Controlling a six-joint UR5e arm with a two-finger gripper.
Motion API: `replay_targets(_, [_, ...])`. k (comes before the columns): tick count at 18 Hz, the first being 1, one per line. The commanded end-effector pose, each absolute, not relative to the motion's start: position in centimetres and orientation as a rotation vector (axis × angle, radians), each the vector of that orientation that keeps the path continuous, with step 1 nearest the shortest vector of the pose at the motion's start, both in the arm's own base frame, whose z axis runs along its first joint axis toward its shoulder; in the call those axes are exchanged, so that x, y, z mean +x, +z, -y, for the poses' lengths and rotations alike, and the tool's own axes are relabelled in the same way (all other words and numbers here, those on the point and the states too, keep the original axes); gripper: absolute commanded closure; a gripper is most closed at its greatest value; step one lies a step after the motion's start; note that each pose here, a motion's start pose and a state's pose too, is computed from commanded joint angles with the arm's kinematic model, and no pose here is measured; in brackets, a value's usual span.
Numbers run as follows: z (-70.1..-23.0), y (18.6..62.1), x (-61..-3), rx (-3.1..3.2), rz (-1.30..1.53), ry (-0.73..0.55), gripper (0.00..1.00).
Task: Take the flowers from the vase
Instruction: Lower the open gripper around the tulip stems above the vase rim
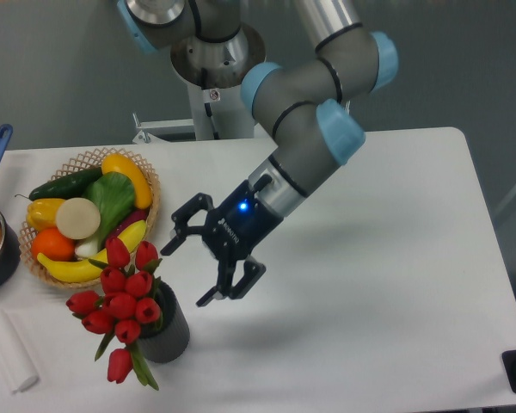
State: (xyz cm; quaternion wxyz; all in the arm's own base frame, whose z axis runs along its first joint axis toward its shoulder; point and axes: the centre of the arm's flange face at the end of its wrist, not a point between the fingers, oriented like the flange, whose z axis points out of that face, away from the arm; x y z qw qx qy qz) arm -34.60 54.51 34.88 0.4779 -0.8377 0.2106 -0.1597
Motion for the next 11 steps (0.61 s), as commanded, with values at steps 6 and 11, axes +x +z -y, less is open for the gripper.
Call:
replay_targets(6, [-56.1,33.7,-34.3,-2.043,-0.531,-0.417,0.0])
replay_targets(11, [-56.8,33.6,-33.9,-2.034,-0.566,-0.4,0.0])
